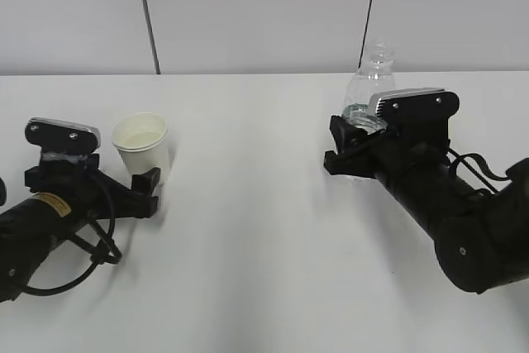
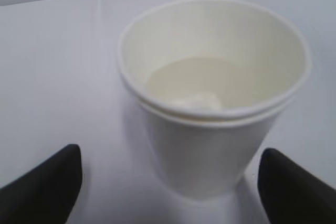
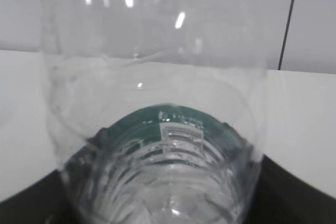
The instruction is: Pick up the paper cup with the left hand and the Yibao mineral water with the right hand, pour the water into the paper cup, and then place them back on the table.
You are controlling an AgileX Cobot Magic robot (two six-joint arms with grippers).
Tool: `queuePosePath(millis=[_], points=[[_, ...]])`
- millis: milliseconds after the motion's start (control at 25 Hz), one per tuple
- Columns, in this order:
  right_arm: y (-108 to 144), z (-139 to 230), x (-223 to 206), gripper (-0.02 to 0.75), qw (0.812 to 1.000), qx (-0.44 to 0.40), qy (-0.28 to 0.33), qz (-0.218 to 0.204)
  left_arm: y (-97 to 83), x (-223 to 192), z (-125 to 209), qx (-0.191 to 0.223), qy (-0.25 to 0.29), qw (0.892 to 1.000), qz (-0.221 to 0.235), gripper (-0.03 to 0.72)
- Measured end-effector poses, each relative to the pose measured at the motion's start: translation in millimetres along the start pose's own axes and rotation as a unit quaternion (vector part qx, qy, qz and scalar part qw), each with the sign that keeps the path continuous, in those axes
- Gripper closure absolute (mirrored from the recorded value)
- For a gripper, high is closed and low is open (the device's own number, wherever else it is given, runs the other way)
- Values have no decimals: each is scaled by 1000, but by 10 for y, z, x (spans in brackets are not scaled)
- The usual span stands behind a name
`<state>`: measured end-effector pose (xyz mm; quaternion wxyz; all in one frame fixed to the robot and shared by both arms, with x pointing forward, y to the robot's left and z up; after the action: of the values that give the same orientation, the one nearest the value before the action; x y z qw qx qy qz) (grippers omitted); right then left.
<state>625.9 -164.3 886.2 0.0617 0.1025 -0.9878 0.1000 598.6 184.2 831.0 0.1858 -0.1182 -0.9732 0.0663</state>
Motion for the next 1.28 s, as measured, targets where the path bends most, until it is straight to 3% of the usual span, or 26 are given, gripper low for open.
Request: queuePosePath(millis=[280, 600, 1080, 1280], points=[[-113, -8, -269, 287, 999, -10, -4, 51, -56, 528, -316, 35, -12, 999, 2, 93], [-333, 281, -577, 287, 997, -11, 22, 77, -234, 925, -740, 50, -20, 998, 21, 97], [-107, 426, -705, 287, 1000, 28, 13, 3, -276, 1107, -863, 55, 2, 998, 26, 104], [-64, 441, -738, 274, 1000, 26, 4, -7, -279, 1108, -862, 53, 4, 998, 27, 111]])
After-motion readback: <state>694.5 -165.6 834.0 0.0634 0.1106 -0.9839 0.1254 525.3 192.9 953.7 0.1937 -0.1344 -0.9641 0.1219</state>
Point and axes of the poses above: a point on each arm's last joint axis where the gripper is mounted, x pointing back along that axis away from the gripper, y along the wrist's bending axis when the last joint is at zero, z = x × y, the point moved 7 cm from there along -x, pointing out along that axis toward the gripper, and after that the axes turned 13 degrees about x, right-handed, at the moved point
